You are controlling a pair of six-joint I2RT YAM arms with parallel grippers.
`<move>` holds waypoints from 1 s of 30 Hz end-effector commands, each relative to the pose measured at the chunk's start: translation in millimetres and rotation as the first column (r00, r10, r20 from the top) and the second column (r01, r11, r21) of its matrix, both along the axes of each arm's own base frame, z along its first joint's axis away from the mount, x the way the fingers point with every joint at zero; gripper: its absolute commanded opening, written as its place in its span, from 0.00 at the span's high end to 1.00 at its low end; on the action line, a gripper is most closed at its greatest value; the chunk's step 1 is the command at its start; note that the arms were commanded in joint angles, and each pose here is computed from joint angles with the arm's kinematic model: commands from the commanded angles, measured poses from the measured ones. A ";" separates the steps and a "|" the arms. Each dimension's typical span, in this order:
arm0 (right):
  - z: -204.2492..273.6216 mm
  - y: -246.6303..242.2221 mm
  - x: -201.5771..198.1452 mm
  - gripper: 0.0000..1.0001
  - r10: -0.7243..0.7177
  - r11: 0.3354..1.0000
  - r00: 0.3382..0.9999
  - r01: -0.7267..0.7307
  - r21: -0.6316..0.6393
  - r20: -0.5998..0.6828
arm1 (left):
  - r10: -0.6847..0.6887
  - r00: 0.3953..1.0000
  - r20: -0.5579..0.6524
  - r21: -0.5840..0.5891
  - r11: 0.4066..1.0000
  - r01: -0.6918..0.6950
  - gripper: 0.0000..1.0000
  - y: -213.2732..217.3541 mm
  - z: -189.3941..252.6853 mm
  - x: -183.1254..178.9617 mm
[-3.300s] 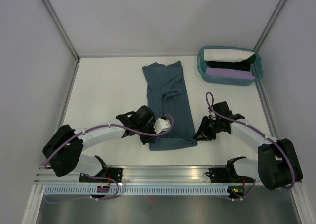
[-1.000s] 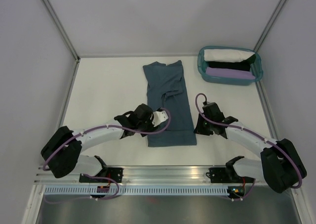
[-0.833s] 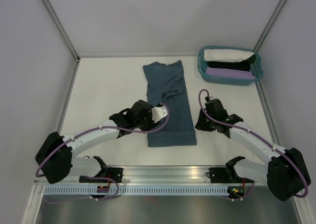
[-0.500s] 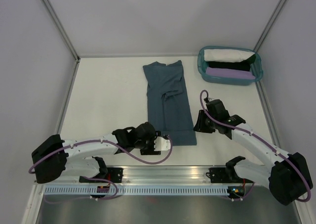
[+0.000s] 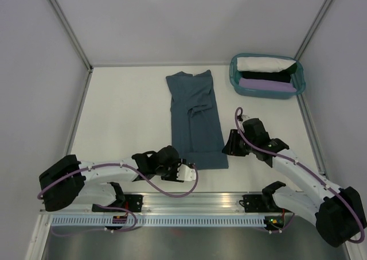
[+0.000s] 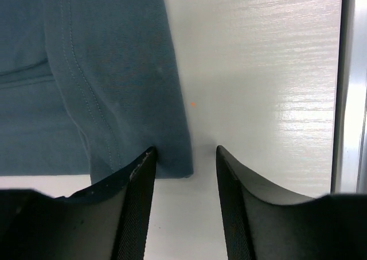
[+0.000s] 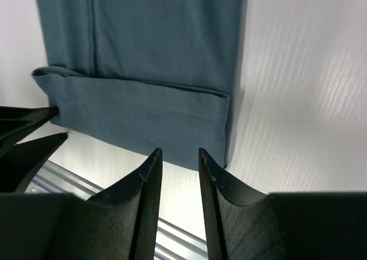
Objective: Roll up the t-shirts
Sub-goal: Roll the tshirt
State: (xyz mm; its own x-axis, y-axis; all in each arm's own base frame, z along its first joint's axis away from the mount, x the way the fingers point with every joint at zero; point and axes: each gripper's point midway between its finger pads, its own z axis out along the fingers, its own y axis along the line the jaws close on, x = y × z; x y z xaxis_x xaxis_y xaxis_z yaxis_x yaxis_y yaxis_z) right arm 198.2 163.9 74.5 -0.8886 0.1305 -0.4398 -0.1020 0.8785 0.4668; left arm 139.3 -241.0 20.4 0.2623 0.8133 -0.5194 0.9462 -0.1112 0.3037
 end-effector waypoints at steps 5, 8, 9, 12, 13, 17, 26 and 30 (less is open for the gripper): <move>78.0 15.2 38.2 0.55 0.121 0.987 0.896 -0.153 0.040 0.428 | -0.047 0.999 0.022 0.014 0.999 0.047 0.80 8.1 -12.9 -3.7; 113.1 18.0 51.2 0.53 0.230 0.966 0.741 -0.250 -0.058 0.631 | -0.022 0.999 0.031 0.006 1.000 0.022 0.97 10.6 -8.4 -1.8; 118.0 19.5 51.9 0.52 0.266 0.956 0.699 -0.279 -0.090 0.664 | 0.002 1.000 0.023 0.002 1.000 -0.002 0.98 11.3 -5.5 -0.6; 108.1 22.1 44.7 0.51 0.523 0.842 0.494 -0.427 -0.330 0.695 | 0.043 0.998 -0.036 -0.030 0.999 -0.044 0.98 12.1 4.8 -1.5; 84.9 24.5 27.3 0.50 0.635 0.755 0.451 -0.536 -0.378 0.627 | 0.055 0.997 -0.052 -0.042 0.997 -0.057 0.98 11.8 8.0 -0.9; 16.8 16.9 -20.6 0.46 0.932 0.312 0.115 -0.738 -0.599 0.343 | 0.095 0.990 -0.103 -0.089 0.991 -0.105 0.98 11.4 17.2 2.9; -42.7 30.4 -46.6 0.44 0.984 0.060 -0.076 -0.713 -0.699 0.162 | 0.114 0.984 -0.138 -0.114 0.985 -0.130 0.98 18.2 16.9 2.6; -43.5 37.5 -37.8 0.44 0.975 0.128 -0.047 -0.679 -0.723 0.217 | 0.106 0.983 -0.148 -0.116 0.986 -0.124 0.98 19.4 15.0 -0.1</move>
State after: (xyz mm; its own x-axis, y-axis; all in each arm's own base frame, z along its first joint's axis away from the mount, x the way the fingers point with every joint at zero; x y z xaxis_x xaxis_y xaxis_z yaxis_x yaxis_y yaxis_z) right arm 138.3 185.3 17.9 0.1987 -0.8125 -0.5480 -0.9707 -0.0861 -0.2243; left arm 147.4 -216.7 31.2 0.1106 0.7892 -0.6040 0.9754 0.0305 0.2185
